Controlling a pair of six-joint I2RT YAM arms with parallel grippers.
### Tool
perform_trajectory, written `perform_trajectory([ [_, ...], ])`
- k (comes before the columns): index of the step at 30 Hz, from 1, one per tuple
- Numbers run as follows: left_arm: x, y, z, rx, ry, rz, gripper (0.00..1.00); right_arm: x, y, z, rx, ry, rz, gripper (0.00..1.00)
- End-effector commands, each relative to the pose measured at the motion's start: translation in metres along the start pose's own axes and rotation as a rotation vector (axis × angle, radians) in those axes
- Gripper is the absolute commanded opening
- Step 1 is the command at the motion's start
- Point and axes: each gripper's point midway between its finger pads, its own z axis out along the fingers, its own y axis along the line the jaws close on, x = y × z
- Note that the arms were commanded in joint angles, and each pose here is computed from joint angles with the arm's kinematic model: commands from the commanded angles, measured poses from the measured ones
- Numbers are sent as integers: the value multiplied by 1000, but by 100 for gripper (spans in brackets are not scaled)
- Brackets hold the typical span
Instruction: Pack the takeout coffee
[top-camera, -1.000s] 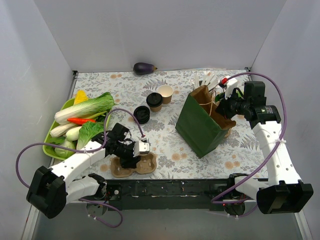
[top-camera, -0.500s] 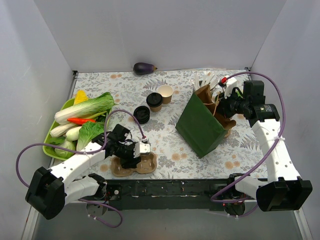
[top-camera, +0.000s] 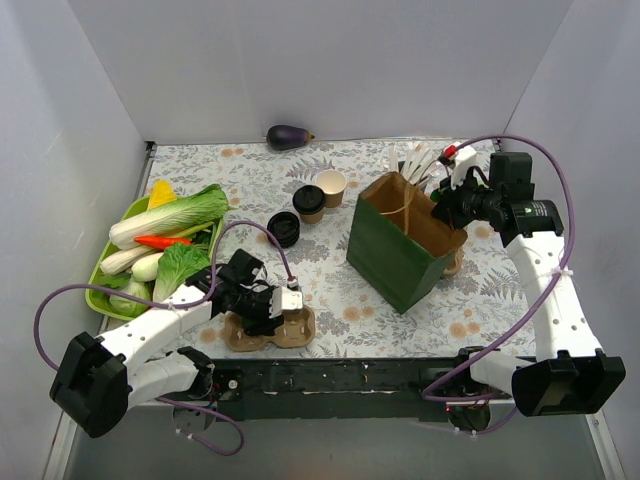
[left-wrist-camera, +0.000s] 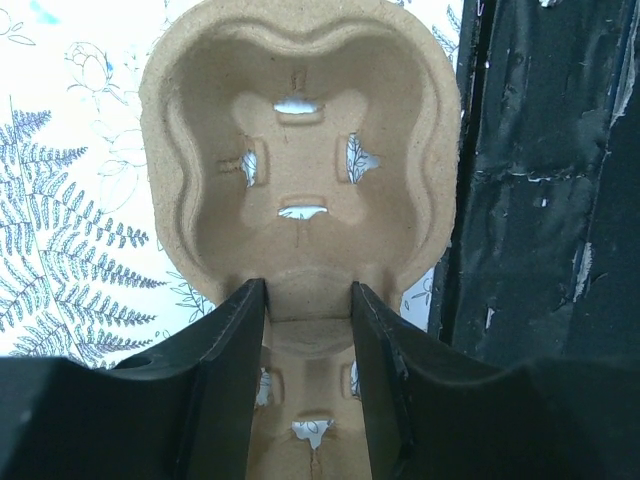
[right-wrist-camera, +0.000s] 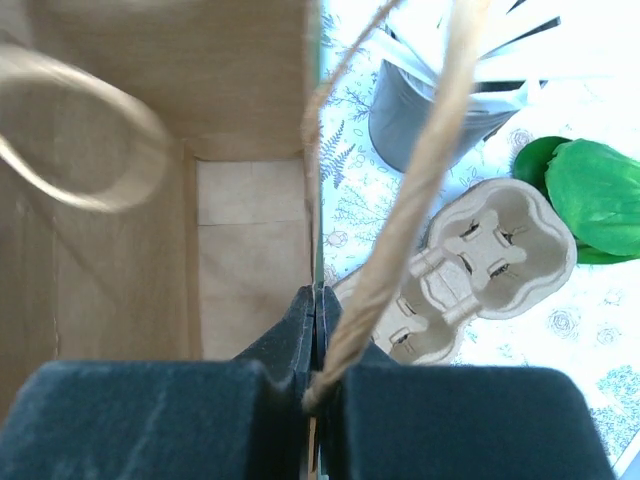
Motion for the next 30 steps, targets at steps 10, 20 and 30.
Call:
perform_trajectory([
  [10,-65,19,-45,-42,-145,-31,0,-31,19,-19,-113,-43,-81,1],
  [20,-172,81,-111,-259,-405,-52,0,-35,24,-15,-175,-38,-101,1],
  [30,-302,141,-220,-408,-819,-84,0,-47,35,-12,-245,-39,-133,1],
])
